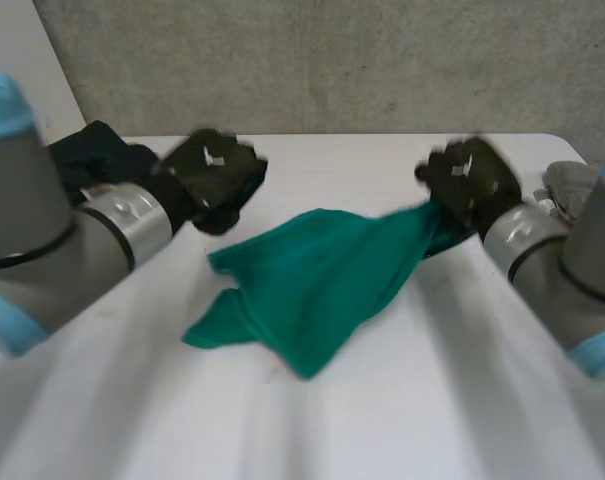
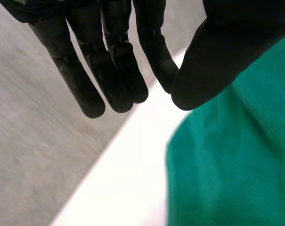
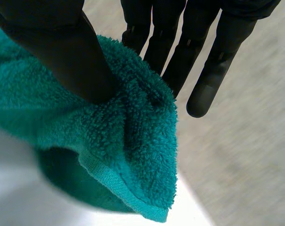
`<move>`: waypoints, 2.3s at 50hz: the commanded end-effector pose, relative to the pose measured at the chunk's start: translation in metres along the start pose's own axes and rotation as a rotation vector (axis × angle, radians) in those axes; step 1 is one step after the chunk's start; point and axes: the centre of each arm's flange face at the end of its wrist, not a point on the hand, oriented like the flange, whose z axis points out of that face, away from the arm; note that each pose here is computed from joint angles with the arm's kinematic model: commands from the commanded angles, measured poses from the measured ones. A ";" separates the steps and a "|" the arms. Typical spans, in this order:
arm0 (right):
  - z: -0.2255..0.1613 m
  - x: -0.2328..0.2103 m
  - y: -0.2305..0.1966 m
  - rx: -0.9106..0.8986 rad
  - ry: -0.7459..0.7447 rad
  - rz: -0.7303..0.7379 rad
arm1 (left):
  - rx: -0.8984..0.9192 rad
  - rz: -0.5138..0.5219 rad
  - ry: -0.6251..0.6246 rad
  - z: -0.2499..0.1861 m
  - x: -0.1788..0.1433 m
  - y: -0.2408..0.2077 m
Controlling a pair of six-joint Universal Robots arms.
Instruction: Fold the laundry.
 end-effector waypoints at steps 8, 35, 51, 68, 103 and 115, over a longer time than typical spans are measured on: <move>0.061 -0.009 -0.003 0.174 -0.093 -0.001 | 0.045 -0.116 -0.064 -0.020 0.016 0.015; -0.027 -0.002 0.018 -0.367 -0.055 0.249 | -0.097 -0.153 -0.057 0.032 0.022 0.078; -0.050 -0.056 0.078 -0.378 -0.156 0.572 | -0.096 -0.162 -0.054 0.042 0.024 0.081; -0.014 -0.055 0.038 -0.178 -0.059 0.438 | -0.115 -0.167 -0.022 0.043 0.036 0.088; -0.070 -0.036 -0.072 0.012 -0.202 0.296 | -0.118 -0.411 0.090 0.059 0.077 0.094; -0.071 -0.037 -0.072 0.011 -0.208 0.298 | -0.136 -0.420 -0.110 0.011 0.012 0.082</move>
